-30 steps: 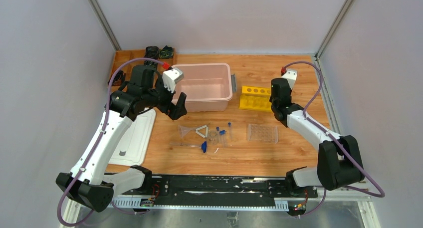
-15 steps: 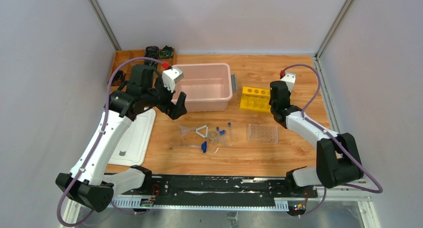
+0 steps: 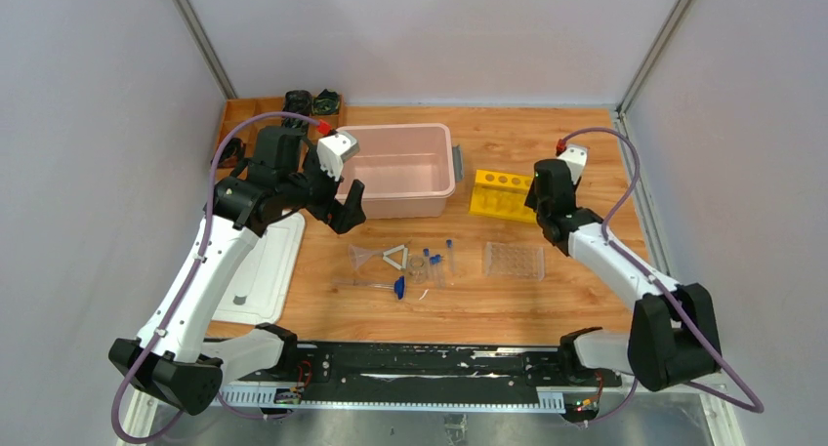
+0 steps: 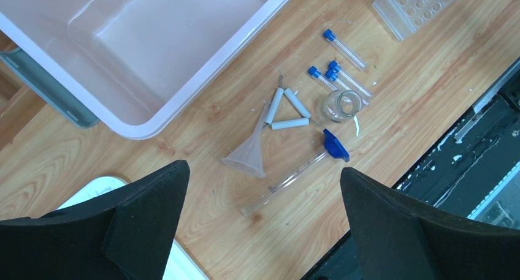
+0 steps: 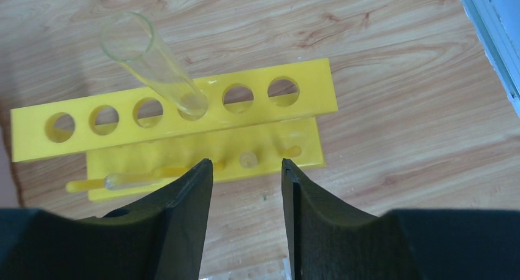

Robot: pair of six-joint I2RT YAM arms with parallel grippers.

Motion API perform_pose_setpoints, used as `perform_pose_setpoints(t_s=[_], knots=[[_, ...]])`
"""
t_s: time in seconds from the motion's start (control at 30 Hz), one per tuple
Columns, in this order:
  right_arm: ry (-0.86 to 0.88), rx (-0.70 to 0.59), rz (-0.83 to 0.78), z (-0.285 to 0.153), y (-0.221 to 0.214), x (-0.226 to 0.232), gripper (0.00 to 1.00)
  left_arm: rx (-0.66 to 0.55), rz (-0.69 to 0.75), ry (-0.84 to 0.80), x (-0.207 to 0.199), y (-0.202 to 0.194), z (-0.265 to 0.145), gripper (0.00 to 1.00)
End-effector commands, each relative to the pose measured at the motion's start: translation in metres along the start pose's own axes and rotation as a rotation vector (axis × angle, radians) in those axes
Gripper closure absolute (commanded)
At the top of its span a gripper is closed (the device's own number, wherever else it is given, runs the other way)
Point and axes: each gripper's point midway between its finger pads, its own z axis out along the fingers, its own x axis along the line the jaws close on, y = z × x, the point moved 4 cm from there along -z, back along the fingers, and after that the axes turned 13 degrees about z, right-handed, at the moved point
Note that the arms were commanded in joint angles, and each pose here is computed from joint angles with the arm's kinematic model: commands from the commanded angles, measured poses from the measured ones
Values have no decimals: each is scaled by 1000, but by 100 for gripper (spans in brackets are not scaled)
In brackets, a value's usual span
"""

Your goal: Organize the chemistry lab equipment

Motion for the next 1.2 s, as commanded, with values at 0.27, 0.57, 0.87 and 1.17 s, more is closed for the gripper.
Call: perform_pose_setpoints(t_s=[0.27, 0.57, 0.87, 1.17], knots=[[245, 205, -17, -95, -38, 58, 57, -27, 19, 19, 2, 8, -7, 0], [385, 543, -125, -98, -125, 130, 58, -21, 19, 29, 2, 7, -11, 0], [340, 620, -178, -75, -159, 144, 59, -20, 23, 29, 1, 6, -12, 0], [247, 629, -206, -61, -178, 132, 66, -29, 30, 25, 1, 8, -13, 0]])
